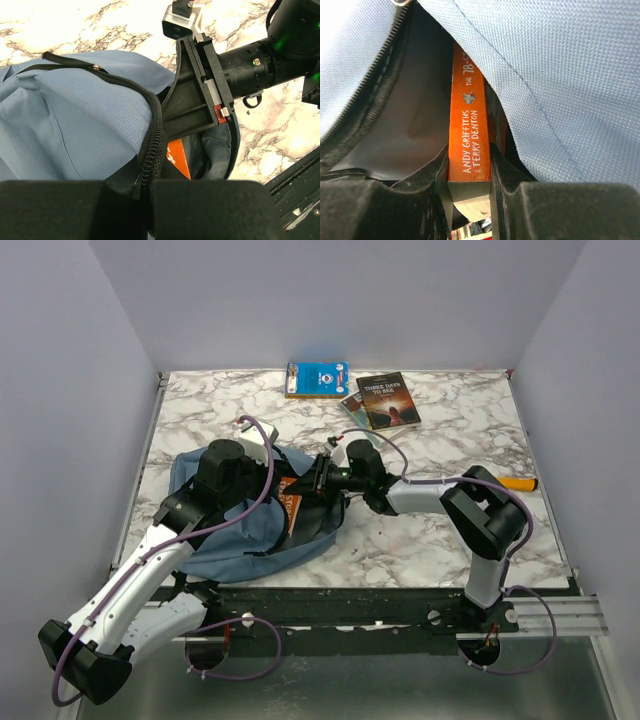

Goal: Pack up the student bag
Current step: Place the book in the student bag.

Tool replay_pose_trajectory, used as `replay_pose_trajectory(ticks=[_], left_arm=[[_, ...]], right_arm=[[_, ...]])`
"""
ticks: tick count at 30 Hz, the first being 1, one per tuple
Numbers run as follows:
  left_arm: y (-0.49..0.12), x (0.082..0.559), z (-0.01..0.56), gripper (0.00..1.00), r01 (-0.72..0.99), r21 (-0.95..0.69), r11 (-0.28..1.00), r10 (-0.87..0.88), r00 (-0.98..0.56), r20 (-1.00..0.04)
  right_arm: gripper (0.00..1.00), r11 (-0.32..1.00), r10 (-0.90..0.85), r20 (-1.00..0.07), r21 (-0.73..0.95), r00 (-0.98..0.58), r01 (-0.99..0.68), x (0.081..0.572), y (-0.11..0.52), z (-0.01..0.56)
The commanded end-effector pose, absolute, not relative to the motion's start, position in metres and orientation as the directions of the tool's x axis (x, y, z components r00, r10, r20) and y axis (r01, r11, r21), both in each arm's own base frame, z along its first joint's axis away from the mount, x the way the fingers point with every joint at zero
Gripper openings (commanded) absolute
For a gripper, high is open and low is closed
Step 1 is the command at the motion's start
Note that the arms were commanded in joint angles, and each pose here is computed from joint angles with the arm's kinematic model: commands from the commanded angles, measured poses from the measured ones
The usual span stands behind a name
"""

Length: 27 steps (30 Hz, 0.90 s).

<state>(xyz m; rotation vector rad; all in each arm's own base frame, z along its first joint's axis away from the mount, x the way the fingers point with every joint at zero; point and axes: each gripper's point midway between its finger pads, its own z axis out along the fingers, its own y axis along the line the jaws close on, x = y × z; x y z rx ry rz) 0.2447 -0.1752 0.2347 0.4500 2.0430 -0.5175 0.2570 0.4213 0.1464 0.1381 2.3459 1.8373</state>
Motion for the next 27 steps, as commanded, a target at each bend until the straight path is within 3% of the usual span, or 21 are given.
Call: replay_pose_trajectory(ticks=[1,8,13,18,27], left_arm=[[-0.188,0.251,0.267,0.0,0.562,-0.184,0.806,0.055,-0.381,-0.923],[-0.188,0.251,0.266,0.0,0.574,-0.167,0.802,0.071,-0.369,-0.927],[-0.195,0.248,0.264,0.0,0.609,-0.177,0.774,0.085,-0.376,-0.923],[-0.206,0.24,0.268,0.0,0.667,-0.196,0.719,0.087,-0.366,-0.927],[-0.233,0.213,0.28,0.0,0.804,-0.249,0.54,0.078,-0.343,-0.936]], right_arm=[[0.01,0.057,0.187,-0.204,0.979,-0.961,-0.197,0.269,0.435,0.221],[0.01,0.118,0.06,-0.232,0.967,-0.971,-0.224,0.25,0.382,0.212],[0.01,0.198,0.001,-0.323,0.928,-0.946,-0.316,0.237,0.356,0.229],[0.01,0.06,-0.055,-0.288,0.955,-0.956,-0.292,0.218,0.358,0.259],[0.01,-0.045,-0.099,-0.229,0.973,-0.968,-0.226,0.217,0.419,0.245]])
